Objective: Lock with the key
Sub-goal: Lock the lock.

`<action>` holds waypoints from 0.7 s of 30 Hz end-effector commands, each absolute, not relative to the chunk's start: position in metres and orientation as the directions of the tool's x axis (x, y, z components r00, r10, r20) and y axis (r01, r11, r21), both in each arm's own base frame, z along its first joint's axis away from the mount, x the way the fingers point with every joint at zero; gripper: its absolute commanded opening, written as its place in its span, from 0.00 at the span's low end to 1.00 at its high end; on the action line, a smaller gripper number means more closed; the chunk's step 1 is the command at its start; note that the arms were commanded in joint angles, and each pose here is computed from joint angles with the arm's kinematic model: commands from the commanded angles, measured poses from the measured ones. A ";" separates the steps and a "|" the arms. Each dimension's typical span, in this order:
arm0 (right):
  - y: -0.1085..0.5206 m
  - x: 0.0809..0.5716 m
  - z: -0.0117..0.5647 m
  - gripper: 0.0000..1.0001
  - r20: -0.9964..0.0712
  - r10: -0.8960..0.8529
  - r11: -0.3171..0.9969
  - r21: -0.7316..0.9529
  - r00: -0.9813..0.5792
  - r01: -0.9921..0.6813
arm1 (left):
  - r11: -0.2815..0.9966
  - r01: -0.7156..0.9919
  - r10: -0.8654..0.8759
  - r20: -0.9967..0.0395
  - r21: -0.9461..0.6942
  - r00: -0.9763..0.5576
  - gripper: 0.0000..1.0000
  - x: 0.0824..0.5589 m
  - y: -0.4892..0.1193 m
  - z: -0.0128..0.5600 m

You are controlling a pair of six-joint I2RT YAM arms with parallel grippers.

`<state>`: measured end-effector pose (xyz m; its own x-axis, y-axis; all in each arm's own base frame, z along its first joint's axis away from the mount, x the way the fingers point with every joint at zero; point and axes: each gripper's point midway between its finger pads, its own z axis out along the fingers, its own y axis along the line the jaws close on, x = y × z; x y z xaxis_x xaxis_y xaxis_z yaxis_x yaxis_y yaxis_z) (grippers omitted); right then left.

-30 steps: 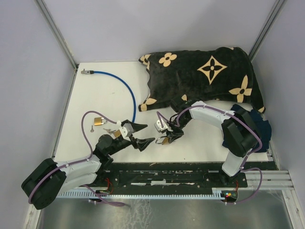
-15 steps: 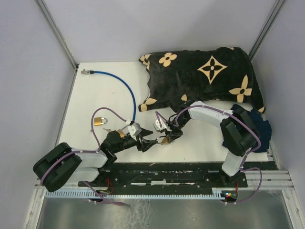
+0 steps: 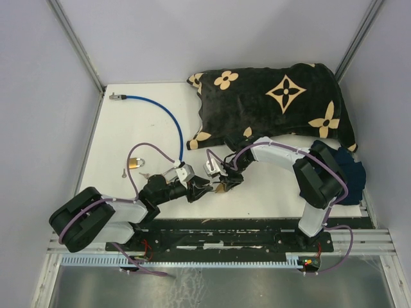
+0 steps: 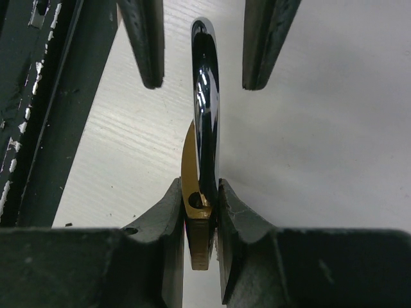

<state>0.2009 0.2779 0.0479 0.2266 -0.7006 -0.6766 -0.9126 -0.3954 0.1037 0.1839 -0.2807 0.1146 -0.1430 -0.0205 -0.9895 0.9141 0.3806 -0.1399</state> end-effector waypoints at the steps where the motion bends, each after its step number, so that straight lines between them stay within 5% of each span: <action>1: 0.296 0.209 0.065 0.02 -0.718 -0.650 -0.402 0.046 0.249 -0.914 | 0.377 0.923 -0.011 -0.997 -0.076 -0.078 0.37 0.194 -0.289 0.124; 6: 0.296 0.210 0.063 0.02 -0.716 -0.653 -0.399 0.049 0.246 -0.916 | 0.366 0.928 0.019 -0.997 -0.062 -0.074 0.33 0.192 -0.289 0.116; 9: 0.296 0.209 0.062 0.02 -0.715 -0.656 -0.397 0.054 0.242 -0.916 | 0.360 0.931 0.030 -0.997 -0.052 -0.067 0.17 0.191 -0.288 0.113; 15: 0.296 0.209 0.060 0.02 -0.713 -0.661 -0.397 0.065 0.236 -0.916 | 0.325 0.945 0.060 -0.996 -0.043 -0.066 0.04 0.188 -0.292 0.108; 21: 0.298 0.205 0.061 0.02 -0.728 -0.646 -0.404 0.070 0.230 -0.912 | 0.320 0.946 0.155 -0.982 -0.050 -0.104 0.03 0.188 -0.290 0.090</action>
